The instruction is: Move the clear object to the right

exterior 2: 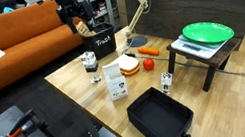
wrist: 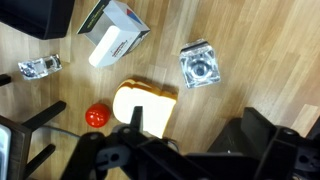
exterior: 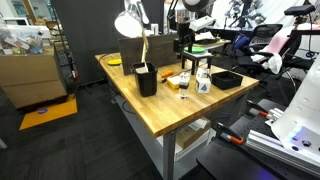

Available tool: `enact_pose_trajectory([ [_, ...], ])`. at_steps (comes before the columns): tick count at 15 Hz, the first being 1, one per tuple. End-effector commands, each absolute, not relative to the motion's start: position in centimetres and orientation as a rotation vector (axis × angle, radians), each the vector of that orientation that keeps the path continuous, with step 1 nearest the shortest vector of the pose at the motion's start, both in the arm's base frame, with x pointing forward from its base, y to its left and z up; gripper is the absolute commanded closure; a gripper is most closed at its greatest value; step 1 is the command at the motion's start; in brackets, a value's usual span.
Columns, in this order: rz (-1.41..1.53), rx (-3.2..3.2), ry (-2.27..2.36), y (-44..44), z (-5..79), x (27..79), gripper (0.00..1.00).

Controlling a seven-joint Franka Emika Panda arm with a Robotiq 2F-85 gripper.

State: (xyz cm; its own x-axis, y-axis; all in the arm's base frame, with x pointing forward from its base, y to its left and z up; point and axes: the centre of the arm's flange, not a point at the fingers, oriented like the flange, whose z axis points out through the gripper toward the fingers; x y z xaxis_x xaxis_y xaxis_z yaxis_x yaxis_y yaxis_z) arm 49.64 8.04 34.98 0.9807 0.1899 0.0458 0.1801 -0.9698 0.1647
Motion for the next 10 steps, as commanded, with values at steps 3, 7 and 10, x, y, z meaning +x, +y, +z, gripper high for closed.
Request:
enact_pose_trajectory([
  [3, 0.051, 2.983, 0.314, 8.5, 33.9, 49.4, 0.00],
  [7, -0.004, 2.952, 0.343, 9.0, 32.0, 49.1, 0.00],
  [10, -0.018, 2.965, 0.352, 9.0, 30.7, 49.3, 0.00],
])
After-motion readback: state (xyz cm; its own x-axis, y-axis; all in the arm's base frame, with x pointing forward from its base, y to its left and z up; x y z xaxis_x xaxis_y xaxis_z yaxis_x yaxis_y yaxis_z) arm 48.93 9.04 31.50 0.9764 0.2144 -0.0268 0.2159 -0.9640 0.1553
